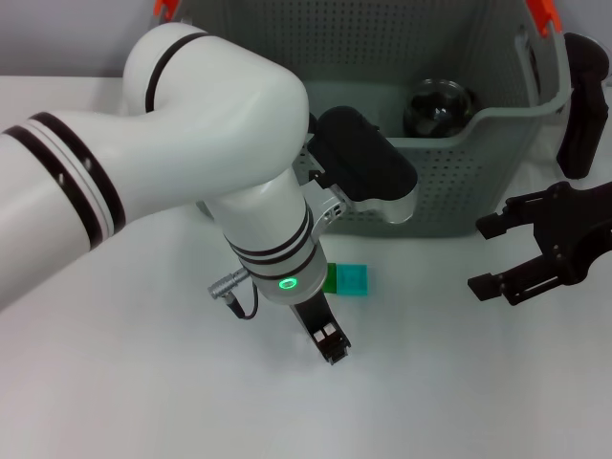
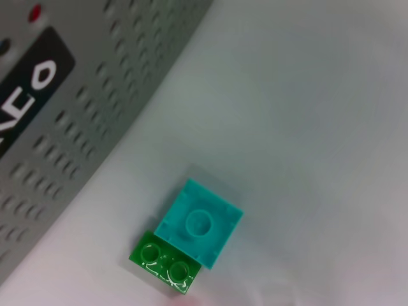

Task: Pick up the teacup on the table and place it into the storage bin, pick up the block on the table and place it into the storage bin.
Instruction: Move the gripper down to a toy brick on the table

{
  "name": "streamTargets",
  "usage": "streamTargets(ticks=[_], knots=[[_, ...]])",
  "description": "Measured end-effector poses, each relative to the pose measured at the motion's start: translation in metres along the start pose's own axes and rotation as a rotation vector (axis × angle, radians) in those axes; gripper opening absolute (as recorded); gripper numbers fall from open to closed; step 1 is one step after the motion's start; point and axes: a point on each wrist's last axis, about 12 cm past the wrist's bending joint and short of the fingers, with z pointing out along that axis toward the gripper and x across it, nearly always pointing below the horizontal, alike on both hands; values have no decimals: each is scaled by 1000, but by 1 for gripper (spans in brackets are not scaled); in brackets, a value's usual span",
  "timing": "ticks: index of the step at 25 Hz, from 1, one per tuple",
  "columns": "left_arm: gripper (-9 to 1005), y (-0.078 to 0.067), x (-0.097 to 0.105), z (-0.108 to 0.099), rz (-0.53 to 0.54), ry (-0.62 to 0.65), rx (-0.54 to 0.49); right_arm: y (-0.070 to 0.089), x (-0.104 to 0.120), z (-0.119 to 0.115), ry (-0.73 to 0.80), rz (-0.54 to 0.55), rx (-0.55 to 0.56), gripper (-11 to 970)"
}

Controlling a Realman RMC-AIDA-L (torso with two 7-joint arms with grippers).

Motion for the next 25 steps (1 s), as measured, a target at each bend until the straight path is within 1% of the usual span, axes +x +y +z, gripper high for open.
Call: streamTargets(ticks=[1, 7, 12, 18, 25], knots=[[540, 0, 0, 0, 2, 0, 0, 0, 0, 0, 0, 0, 0, 946], [313, 0, 0, 0, 5, 1, -2, 0, 0, 0, -2, 0, 3, 946], [196, 0, 0, 0, 6, 1, -2, 0, 0, 0, -3, 0, 3, 946], [195, -1, 0, 0, 7, 4, -1, 0, 1, -1, -3, 1, 4, 946], [219, -1, 0, -1, 10, 6, 0, 0, 2, -1, -5, 3, 3, 946]])
